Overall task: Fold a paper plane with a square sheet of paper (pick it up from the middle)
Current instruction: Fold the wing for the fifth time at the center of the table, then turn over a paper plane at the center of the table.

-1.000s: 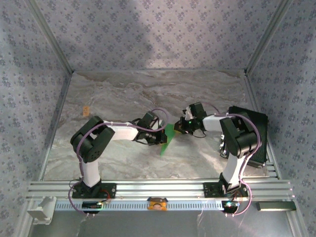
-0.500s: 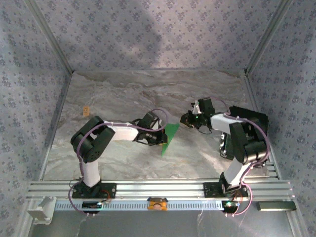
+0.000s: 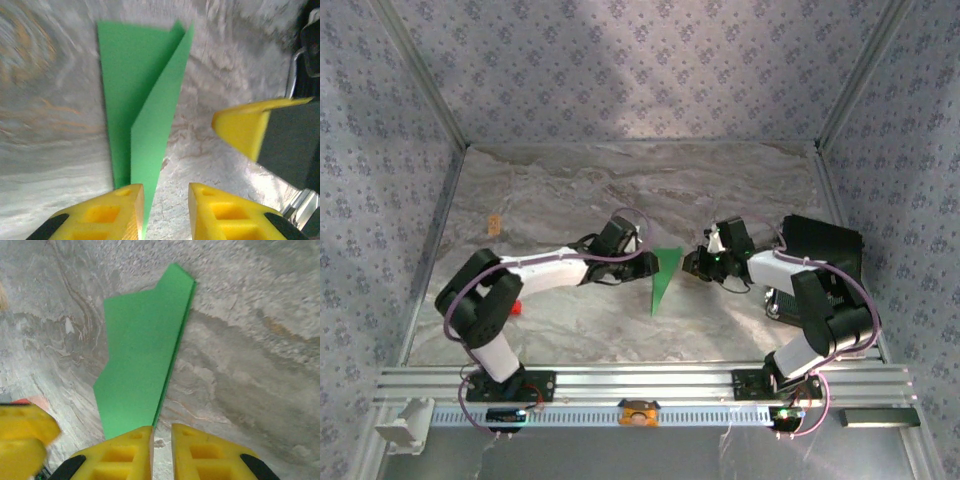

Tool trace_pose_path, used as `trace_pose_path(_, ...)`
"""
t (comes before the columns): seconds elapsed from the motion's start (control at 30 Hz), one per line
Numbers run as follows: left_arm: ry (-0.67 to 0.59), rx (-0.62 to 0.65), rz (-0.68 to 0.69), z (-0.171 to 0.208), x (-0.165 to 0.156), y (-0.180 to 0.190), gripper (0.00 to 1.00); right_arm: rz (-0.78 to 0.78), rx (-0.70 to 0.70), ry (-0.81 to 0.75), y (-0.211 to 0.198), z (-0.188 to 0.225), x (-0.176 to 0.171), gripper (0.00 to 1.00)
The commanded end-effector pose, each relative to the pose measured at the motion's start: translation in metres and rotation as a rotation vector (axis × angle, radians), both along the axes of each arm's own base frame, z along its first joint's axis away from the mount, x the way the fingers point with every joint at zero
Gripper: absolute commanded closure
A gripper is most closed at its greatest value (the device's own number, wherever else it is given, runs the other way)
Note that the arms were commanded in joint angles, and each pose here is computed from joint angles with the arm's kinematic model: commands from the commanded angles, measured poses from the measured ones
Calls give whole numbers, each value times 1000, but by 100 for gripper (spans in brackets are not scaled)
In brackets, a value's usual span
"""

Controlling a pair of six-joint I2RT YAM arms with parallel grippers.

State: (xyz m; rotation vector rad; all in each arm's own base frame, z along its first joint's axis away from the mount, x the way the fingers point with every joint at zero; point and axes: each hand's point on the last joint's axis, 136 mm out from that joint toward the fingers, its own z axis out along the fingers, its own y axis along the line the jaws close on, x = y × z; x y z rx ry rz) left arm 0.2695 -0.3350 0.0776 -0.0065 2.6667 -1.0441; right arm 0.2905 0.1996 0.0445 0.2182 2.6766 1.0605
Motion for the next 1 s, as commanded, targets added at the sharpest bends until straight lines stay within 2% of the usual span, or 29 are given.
trace_pose_path(0.0, 32, 59, 0, -18, -3, 24, 71, 24, 24, 0, 10, 7, -3, 81)
trace_pose_path(0.5, 137, 3, -108, -39, -12, 5, 70, 90, 24, 37, 32, -7, -10, 79)
trace_pose_path(0.97, 206, -19, -163, -51, -20, -8, 75, 102, 21, 55, 34, -15, -13, 79)
